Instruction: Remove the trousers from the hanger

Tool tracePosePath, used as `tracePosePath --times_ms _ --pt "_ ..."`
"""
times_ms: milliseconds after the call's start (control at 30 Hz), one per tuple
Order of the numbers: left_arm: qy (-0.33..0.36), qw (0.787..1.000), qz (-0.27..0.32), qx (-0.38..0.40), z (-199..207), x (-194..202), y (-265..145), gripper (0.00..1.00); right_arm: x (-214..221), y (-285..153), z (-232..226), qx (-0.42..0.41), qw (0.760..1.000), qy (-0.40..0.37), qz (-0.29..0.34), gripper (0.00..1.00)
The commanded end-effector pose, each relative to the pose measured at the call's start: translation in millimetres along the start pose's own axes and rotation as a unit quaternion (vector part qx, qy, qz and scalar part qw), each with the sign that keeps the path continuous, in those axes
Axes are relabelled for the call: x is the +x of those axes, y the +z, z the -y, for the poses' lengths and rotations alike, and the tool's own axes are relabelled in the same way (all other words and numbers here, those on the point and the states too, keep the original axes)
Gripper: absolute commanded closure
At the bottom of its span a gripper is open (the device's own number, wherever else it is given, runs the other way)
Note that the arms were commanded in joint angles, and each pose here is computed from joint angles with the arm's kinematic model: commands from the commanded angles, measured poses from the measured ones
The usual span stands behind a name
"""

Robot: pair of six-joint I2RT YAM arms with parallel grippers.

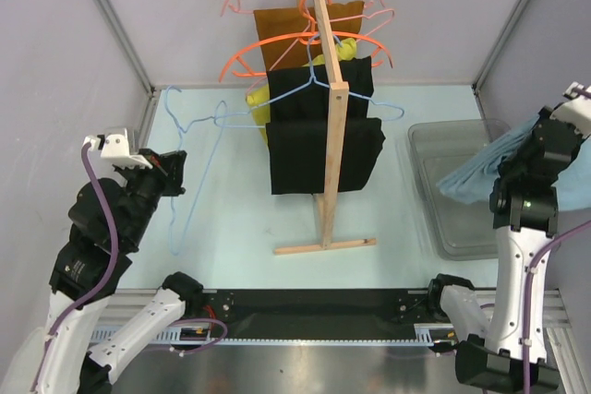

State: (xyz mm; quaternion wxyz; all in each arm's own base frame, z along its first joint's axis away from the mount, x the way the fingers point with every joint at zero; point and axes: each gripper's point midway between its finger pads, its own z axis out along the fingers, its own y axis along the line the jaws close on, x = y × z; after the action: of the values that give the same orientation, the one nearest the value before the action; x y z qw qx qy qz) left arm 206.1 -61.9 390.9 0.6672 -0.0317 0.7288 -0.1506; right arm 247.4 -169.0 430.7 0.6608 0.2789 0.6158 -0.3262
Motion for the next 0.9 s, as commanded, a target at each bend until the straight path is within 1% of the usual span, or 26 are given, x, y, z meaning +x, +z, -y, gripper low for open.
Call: tracePosePath --times_ms 0,33,133,267,333,467,533,600,633,733,800,833,867 --pt "0.006 1.000 0.028 0.003 3 -20 -3 1.00 -15 -18 11 -0.009 0.998 0.051 0.032 1.00" --pt "0.007 1.000 0.028 0.005 4 -20 -2 1.00 1 -17 9 -0.009 0.999 0.042 0.016 1.00" --pt "0.015 0.999 0.028 0.006 4 -21 -3 1.00 27 -22 7 -0.015 0.999 0.037 -0.014 1.00" --pt "0.020 0.999 0.033 0.006 4 -25 -6 1.00 63 -21 -13 -0.038 0.997 0.022 -0.063 1.00" --pt "0.021 0.999 0.033 0.008 4 -24 -6 1.00 82 -20 -31 -0.052 0.994 0.012 -0.092 1.00" --pt "0.027 0.999 0.039 0.002 1 -27 -9 1.00 123 -12 -54 -0.039 0.987 -0.011 -0.155 1.00" --pt "0.033 0.999 0.040 0.000 0 -28 -9 1.00 152 -7 -71 -0.040 0.979 -0.025 -0.198 0.99" --pt "0.034 0.999 0.040 0.004 2 -30 -9 1.00 170 -5 -82 -0.041 0.972 -0.037 -0.227 0.98" --pt "0.034 0.999 0.040 0.007 3 -30 -9 1.00 188 -2 -91 -0.039 0.966 -0.046 -0.251 0.97" --pt "0.035 0.999 0.039 0.014 5 -30 -10 1.00 209 -3 -104 -0.042 0.957 -0.062 -0.282 0.96" --pt "0.037 0.999 0.038 0.012 5 -30 -9 1.00 231 -6 -116 -0.051 0.945 -0.070 -0.315 0.94" --pt "0.040 0.998 0.037 0.014 6 -29 -8 1.00 235 -7 -123 -0.062 0.942 -0.069 -0.324 0.92" --pt "0.040 0.998 0.037 0.016 7 -30 -8 1.00 249 -9 -129 -0.064 0.934 -0.080 -0.342 0.91"
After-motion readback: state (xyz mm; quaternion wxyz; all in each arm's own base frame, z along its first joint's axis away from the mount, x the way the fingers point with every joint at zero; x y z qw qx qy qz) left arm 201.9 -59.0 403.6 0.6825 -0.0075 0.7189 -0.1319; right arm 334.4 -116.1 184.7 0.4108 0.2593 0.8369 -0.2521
